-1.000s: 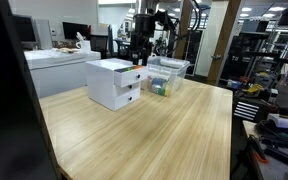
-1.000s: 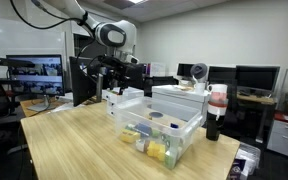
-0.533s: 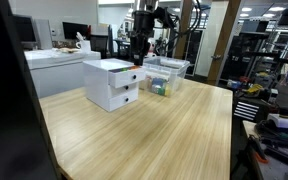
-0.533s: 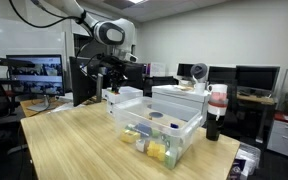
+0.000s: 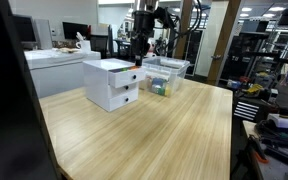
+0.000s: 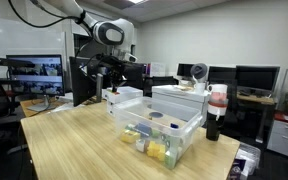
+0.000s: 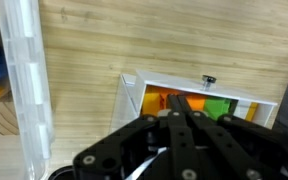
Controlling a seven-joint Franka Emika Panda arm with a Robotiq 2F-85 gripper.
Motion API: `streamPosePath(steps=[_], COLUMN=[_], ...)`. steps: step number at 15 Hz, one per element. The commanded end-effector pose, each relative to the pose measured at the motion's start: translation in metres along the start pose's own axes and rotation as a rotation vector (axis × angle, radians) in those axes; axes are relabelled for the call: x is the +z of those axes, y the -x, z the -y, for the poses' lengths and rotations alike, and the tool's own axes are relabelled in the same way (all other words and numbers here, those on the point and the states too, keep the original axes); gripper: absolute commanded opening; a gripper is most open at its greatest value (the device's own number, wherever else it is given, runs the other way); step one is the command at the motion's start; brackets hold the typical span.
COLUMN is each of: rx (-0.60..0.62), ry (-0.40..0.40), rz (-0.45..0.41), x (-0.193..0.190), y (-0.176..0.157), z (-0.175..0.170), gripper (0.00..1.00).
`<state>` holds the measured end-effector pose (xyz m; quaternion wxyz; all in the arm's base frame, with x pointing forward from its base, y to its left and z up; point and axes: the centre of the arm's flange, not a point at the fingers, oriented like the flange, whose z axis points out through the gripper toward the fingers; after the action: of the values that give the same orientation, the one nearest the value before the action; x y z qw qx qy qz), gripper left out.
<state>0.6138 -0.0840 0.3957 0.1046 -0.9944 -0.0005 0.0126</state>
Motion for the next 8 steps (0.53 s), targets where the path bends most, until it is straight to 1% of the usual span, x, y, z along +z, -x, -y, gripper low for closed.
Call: streamPosePath(steps=[1, 3, 4, 5, 8], rx=[-0.028, -0.032, -0.033, -0.035, -0.037], ry=[-0.022, -0.018, -0.016, -0.024, -0.031], rz=[-0.037, -0.047, -0.038, -0.012, 0.025], x=[0.013, 0.014, 0.014, 0.013, 0.013], y=[0.008, 0.009, 0.011, 0.012, 0.016], z=[0.003, 0.007, 0.01, 0.011, 0.014], gripper=[0.06, 0.05, 0.05, 0.05, 0.06])
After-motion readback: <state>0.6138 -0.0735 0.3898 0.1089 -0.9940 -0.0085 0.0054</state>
